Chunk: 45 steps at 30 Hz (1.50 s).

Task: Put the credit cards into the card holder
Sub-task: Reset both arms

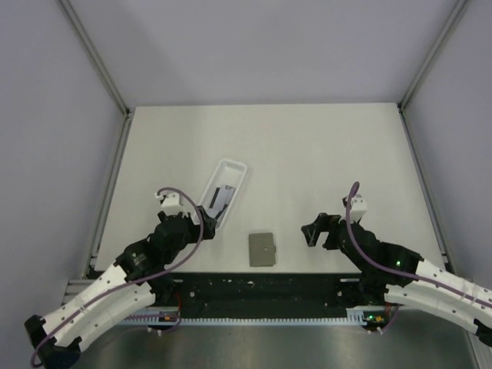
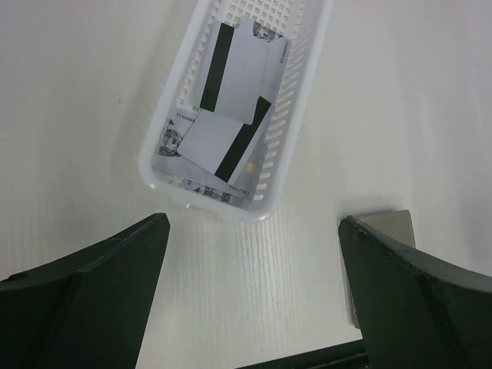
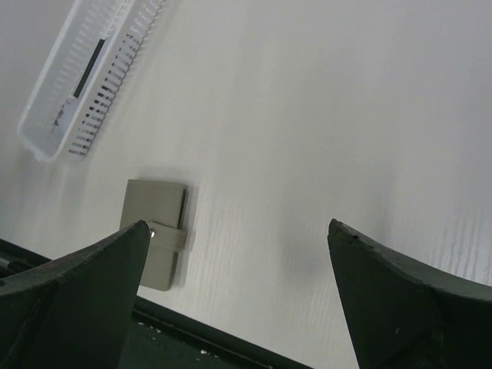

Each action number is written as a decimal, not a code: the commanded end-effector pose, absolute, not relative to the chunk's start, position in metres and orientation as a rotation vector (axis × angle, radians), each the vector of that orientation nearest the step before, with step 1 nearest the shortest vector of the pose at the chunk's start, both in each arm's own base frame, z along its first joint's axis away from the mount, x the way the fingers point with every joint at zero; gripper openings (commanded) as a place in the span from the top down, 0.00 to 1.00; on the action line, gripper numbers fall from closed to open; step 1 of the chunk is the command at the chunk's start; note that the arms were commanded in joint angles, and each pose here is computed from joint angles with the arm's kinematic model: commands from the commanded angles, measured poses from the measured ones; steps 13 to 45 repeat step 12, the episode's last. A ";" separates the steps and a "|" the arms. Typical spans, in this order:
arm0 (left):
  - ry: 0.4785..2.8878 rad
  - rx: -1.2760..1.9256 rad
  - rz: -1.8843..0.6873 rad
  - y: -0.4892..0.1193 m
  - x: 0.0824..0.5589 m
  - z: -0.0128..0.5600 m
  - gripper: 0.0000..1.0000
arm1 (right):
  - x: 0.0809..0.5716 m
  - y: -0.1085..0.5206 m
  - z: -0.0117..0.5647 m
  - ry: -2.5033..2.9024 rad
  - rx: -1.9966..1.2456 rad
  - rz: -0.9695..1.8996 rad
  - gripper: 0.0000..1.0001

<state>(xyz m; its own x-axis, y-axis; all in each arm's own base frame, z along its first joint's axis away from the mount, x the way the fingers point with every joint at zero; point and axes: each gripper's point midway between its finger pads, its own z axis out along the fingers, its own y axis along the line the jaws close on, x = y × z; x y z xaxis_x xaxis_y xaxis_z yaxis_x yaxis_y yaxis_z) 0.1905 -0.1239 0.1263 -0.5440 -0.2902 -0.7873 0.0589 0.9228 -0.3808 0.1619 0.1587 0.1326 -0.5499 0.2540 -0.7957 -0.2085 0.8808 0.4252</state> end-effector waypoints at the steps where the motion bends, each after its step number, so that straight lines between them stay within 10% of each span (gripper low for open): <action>1: 2.060 -0.207 -0.481 -0.120 0.191 0.131 0.01 | 0.169 0.148 0.135 2.037 0.123 0.568 0.01; 45: 2.028 -0.210 -0.502 -0.120 0.192 0.143 0.01 | 0.173 0.145 0.145 2.017 0.108 0.540 0.01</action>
